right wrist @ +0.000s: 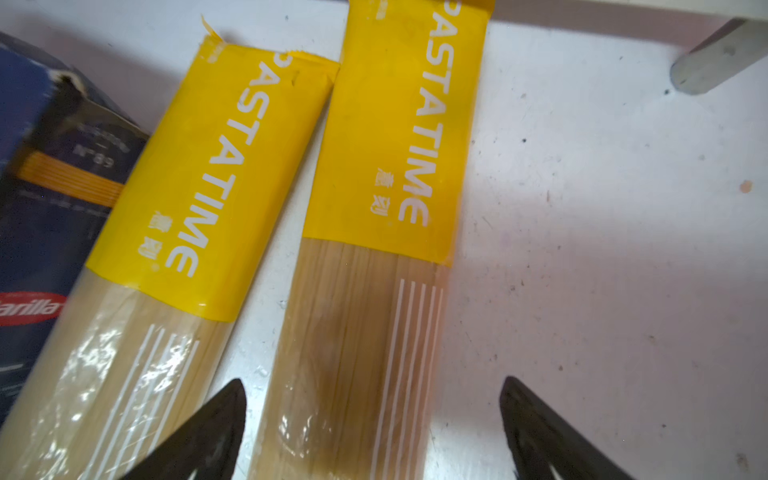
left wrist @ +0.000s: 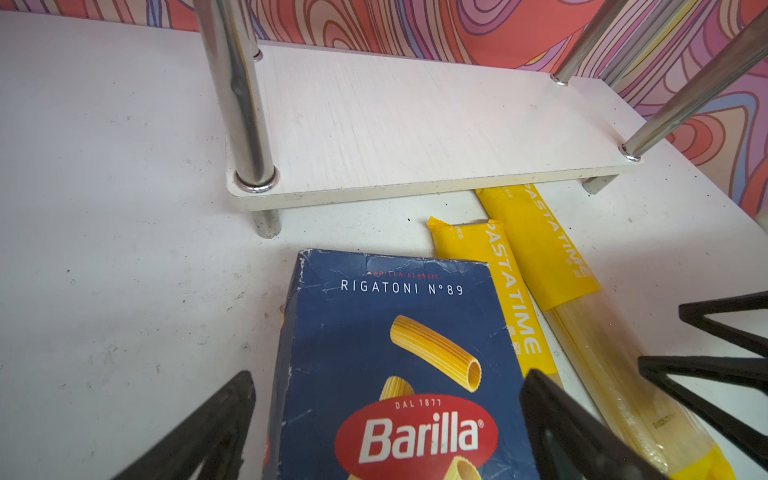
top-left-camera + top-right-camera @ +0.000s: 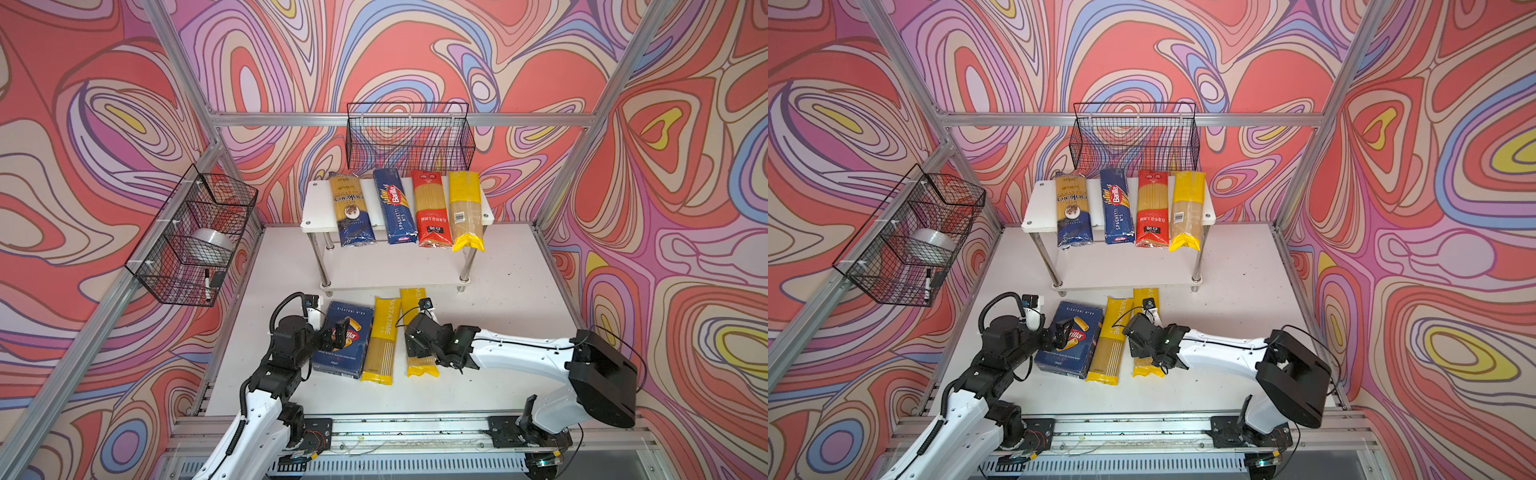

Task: Place and organize the pasta boxes and bags onto the shelf
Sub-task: 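Move the open right gripper over the farther yellow Pastatime bag, then lower and close the right gripper on the Pastatime bag's end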

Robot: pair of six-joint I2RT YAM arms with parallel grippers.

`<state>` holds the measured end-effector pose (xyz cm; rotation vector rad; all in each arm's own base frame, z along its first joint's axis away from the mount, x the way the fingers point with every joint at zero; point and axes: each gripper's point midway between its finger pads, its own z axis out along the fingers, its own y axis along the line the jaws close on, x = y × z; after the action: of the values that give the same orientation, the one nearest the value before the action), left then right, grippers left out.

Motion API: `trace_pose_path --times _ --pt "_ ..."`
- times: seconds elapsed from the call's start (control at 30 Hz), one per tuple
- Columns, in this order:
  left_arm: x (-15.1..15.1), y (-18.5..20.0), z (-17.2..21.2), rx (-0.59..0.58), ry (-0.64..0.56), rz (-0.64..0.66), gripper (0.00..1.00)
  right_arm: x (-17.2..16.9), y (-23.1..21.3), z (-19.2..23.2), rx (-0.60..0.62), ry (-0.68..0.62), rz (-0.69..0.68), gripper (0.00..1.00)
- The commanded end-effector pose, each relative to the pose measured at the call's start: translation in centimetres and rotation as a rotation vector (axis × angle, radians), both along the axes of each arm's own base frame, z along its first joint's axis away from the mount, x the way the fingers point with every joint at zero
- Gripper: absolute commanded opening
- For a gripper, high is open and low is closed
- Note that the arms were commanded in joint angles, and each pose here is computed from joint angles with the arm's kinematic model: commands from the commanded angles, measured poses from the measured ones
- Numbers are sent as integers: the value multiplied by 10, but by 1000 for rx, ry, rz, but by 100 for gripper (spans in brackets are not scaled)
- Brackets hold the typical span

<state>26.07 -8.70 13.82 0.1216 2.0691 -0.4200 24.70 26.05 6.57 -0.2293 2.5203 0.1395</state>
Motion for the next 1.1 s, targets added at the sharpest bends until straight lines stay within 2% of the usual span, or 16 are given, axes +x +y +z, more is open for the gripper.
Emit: trace_pose_path --times 0.0,0.2,0.37,0.5,1.07 --pt "1 -1 8 8 -15 -6 100 7 3 -8 -12 40 -37 98" --pt "0 -2 8 5 -16 -15 100 9 9 -27 -21 84 -42 98" --pt "0 -2 8 4 -15 -16 100 12 16 -36 39 108 -41 98" --pt "0 -3 8 5 -16 -19 100 14 12 -46 -10 121 -59 98" --pt "0 -1 8 6 -18 -12 100 22 5 -73 -45 189 -76 96"
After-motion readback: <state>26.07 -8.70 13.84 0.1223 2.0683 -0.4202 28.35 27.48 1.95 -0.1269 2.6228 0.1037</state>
